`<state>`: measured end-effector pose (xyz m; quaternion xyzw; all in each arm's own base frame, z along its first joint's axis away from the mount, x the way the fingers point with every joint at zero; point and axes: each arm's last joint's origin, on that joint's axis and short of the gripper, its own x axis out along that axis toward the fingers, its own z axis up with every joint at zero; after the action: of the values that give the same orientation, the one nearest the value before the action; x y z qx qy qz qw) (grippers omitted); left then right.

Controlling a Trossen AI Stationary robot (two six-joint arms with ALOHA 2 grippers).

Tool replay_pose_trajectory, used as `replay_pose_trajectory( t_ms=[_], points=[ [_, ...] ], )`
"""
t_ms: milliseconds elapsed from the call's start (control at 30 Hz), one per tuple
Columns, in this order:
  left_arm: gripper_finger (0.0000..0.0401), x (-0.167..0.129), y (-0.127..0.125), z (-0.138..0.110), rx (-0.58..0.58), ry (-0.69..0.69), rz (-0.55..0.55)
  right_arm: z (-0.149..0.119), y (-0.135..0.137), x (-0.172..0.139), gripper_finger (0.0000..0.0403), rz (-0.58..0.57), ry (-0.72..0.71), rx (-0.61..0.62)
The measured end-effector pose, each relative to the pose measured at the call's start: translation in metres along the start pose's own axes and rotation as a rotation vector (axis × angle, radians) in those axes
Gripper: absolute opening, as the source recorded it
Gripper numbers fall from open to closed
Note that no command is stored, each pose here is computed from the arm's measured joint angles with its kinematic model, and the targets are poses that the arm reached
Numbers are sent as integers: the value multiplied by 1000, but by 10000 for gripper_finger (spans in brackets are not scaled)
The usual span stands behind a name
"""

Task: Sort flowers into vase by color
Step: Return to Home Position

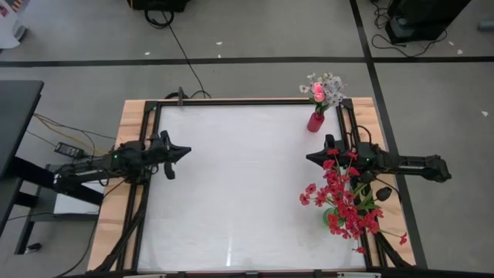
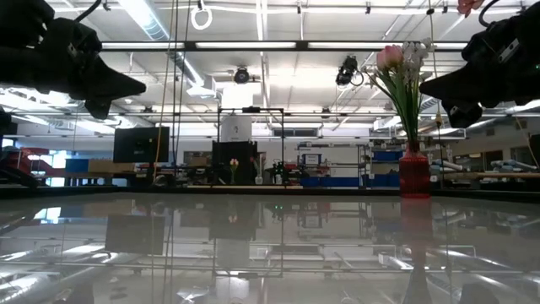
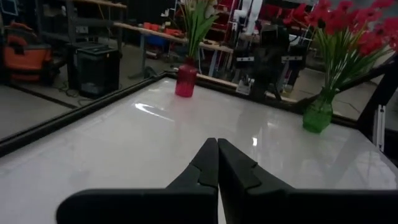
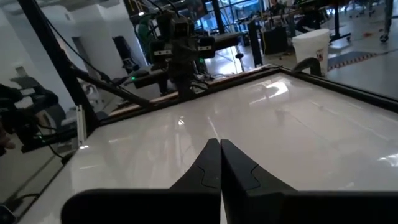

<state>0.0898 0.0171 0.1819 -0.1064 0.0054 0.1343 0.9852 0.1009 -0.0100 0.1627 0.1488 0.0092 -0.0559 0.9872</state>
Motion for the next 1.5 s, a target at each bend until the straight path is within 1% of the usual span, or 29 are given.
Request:
replay_pose_trajectory(
  t_ms=[100, 200, 433, 533, 667, 767, 1500],
  points=[
    [4, 1, 0, -2, 4, -11, -4, -1, 0, 0, 3, 0, 7, -24],
    [4, 7, 1, -14, 3, -47, -30, -2, 1, 0, 3, 18, 19, -46],
    [4, 8, 1, -14, 46, -50, -19, -2, 1, 0, 5, 23, 23, -46],
    [4, 8, 1, -14, 46, -57, 5, -2, 1, 0, 14, 18, 24, -19],
    [4, 8, 1, -14, 40, -59, 10, -2, 1, 0, 30, 21, 26, -15],
    [4, 8, 1, -14, 40, -59, 10, -1, 2, 0, 37, 23, 18, 16],
    [4, 8, 2, -14, 38, -58, 11, -1, 2, 0, 40, 26, 13, 21]
  ],
)
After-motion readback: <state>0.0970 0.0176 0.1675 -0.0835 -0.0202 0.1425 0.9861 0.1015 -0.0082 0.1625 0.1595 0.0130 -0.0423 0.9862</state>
